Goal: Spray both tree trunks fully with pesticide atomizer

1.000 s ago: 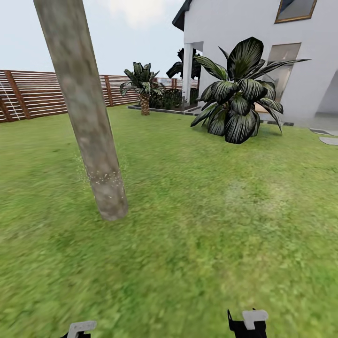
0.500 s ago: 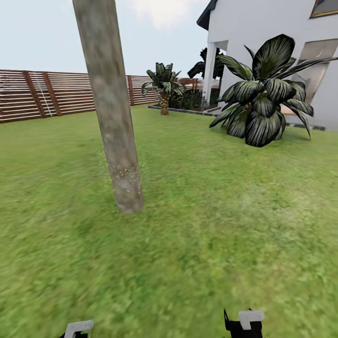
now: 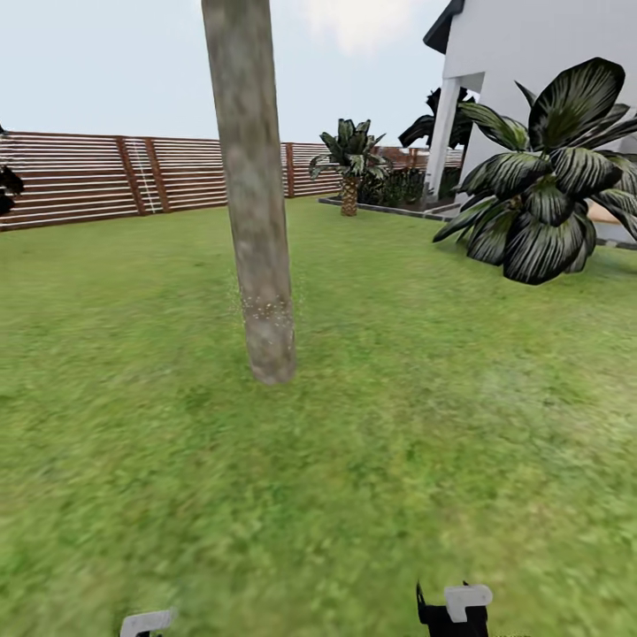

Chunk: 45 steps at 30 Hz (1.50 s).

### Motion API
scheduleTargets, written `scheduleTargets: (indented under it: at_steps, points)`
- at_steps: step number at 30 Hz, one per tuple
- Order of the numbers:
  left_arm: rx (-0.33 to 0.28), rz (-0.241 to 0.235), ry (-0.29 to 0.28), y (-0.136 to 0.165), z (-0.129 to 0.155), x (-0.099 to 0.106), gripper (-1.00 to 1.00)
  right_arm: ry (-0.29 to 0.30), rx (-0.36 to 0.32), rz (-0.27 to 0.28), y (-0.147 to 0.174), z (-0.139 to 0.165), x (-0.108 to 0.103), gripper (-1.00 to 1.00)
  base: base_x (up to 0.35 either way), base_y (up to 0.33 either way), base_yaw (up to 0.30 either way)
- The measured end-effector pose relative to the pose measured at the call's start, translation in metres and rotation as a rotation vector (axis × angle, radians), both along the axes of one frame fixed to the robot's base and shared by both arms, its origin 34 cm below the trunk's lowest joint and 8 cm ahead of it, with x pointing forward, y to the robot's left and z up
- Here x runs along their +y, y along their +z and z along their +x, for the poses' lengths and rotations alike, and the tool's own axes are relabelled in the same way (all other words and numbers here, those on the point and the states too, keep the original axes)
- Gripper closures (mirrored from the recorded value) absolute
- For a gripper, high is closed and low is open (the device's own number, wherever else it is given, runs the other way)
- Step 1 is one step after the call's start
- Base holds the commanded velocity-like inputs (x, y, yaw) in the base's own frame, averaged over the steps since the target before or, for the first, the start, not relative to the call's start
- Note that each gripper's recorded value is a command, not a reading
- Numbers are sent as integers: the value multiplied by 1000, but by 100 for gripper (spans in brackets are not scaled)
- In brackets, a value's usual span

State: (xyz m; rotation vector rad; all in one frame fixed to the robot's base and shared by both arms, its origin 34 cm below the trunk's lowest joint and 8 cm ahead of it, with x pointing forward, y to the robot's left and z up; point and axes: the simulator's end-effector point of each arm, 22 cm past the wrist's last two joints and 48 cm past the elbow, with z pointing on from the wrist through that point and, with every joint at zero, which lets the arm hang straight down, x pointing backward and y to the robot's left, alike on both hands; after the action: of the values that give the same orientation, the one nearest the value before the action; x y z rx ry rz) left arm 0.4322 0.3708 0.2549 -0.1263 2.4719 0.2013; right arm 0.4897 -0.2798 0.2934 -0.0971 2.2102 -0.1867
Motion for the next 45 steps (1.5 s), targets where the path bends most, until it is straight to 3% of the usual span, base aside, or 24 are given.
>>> scheduleTargets:
  at_steps: [6,13,21,45]
  points:
    - [-8,-13,57,1,-2,7,100,0,0,0,0,0,0,-100,-252,-196,280]
    - [-8,-14,58,1,-1,6,100,0,0,0,0,0,0,-100,-206,-154,280]
    - [-9,-22,55,0,-1,0,100,0,0,0,0,0,0,-100,-10,-6,280]
    - [-12,-14,63,1,-1,7,100,1,0,0,0,0,0,-100,0,0,282]
